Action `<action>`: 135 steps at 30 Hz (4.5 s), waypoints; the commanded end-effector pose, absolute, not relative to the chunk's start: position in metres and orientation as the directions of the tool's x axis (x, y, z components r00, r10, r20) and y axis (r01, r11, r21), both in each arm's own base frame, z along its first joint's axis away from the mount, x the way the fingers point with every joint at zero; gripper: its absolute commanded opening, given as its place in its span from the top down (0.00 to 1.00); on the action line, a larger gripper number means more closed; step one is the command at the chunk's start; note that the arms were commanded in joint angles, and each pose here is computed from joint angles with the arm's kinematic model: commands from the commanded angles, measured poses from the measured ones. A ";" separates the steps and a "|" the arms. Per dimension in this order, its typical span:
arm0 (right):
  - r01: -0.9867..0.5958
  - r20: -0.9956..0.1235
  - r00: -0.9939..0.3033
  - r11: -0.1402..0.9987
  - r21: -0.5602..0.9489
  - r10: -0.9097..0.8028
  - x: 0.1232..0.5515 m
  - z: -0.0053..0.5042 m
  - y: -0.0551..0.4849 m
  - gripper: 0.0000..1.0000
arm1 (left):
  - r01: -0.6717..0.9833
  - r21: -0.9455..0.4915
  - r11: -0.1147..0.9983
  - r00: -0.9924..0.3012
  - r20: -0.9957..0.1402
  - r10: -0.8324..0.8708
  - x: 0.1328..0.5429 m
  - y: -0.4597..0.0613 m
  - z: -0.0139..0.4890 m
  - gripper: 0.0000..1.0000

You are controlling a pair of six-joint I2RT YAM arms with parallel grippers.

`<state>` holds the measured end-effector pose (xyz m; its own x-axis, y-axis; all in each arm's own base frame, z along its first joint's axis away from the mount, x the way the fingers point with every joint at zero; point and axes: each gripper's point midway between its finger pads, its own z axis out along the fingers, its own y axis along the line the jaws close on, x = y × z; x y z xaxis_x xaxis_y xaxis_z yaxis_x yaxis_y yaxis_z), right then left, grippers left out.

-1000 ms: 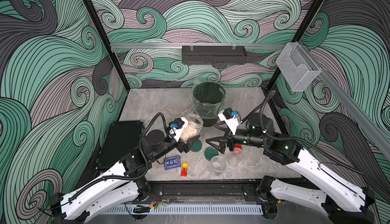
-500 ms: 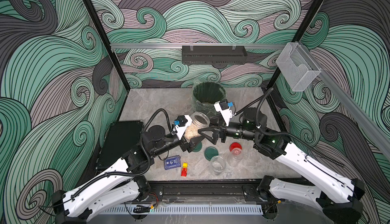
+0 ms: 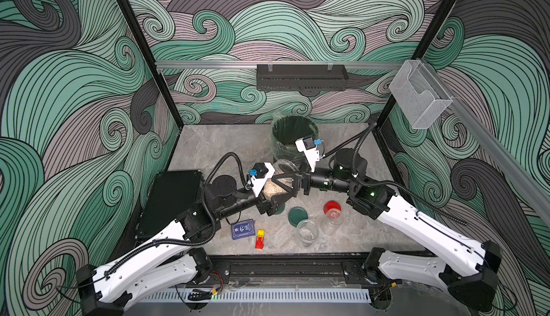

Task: Empty expired oatmeal from jars
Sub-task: Pour the expired oatmeal into the trash bin.

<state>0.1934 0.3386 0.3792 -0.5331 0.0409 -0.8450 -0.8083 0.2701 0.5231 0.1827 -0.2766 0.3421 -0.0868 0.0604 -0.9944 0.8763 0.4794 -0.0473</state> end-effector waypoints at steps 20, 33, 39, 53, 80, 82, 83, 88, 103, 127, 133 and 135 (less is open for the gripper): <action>-0.691 -0.752 -0.612 0.298 0.659 0.244 0.227 0.414 0.324 0.95 | 0.804 0.023 0.594 0.109 -0.988 -0.110 0.196 -0.257 0.414 0.01; -0.610 -0.642 -0.645 0.226 0.759 0.415 0.266 0.456 0.292 0.96 | 0.753 0.162 0.637 0.343 -0.924 -0.170 0.202 -0.260 0.419 0.01; -0.606 -0.605 -0.670 0.152 0.781 0.431 0.264 0.477 0.289 0.95 | 0.715 0.266 0.646 0.428 -0.898 -0.104 0.214 -0.276 0.419 0.01; -0.582 -0.553 -0.717 0.072 0.810 0.425 0.258 0.491 0.292 0.95 | 0.637 0.377 0.672 0.529 -0.848 -0.026 0.231 -0.290 0.431 0.01; -0.548 -0.513 -0.760 0.031 0.836 0.399 0.270 0.484 0.307 0.94 | 0.578 0.433 0.691 0.561 -0.826 0.048 0.252 -0.291 0.434 0.61; -0.544 -0.510 -0.762 0.032 0.839 0.399 0.272 0.483 0.308 0.94 | 0.578 0.428 0.695 0.555 -0.830 0.049 0.253 -0.290 0.434 0.67; -0.542 -0.508 -0.764 0.031 0.840 0.399 0.273 0.483 0.309 0.94 | 0.578 0.429 0.694 0.554 -0.831 0.052 0.253 -0.289 0.433 0.64; -0.539 -0.502 -0.759 0.034 0.842 0.414 0.277 0.487 0.305 0.94 | 0.562 0.418 0.714 0.561 -0.827 0.042 0.254 -0.283 0.432 0.05; -0.528 -0.484 -0.765 0.016 0.849 0.425 0.284 0.492 0.298 0.94 | 0.553 0.421 0.719 0.568 -0.822 0.043 0.258 -0.275 0.429 0.01; -0.518 -0.476 -0.779 0.008 0.855 0.408 0.285 0.485 0.301 0.94 | 0.584 0.433 0.687 0.580 -0.815 0.020 0.253 -0.281 0.440 0.03; -0.513 -0.472 -0.784 0.006 0.858 0.404 0.286 0.483 0.302 0.94 | 0.577 0.432 0.694 0.585 -0.811 0.019 0.254 -0.280 0.442 0.02; -0.509 -0.467 -0.788 0.002 0.861 0.402 0.287 0.482 0.303 0.94 | 0.573 0.430 0.698 0.587 -0.809 0.016 0.254 -0.279 0.444 0.02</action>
<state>0.2949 0.3079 0.4434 -0.8273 0.3740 -0.4191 -0.4202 0.0830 0.9036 0.2594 -0.2803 0.4189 0.5484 0.0655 -0.8337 0.5777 0.6912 0.4343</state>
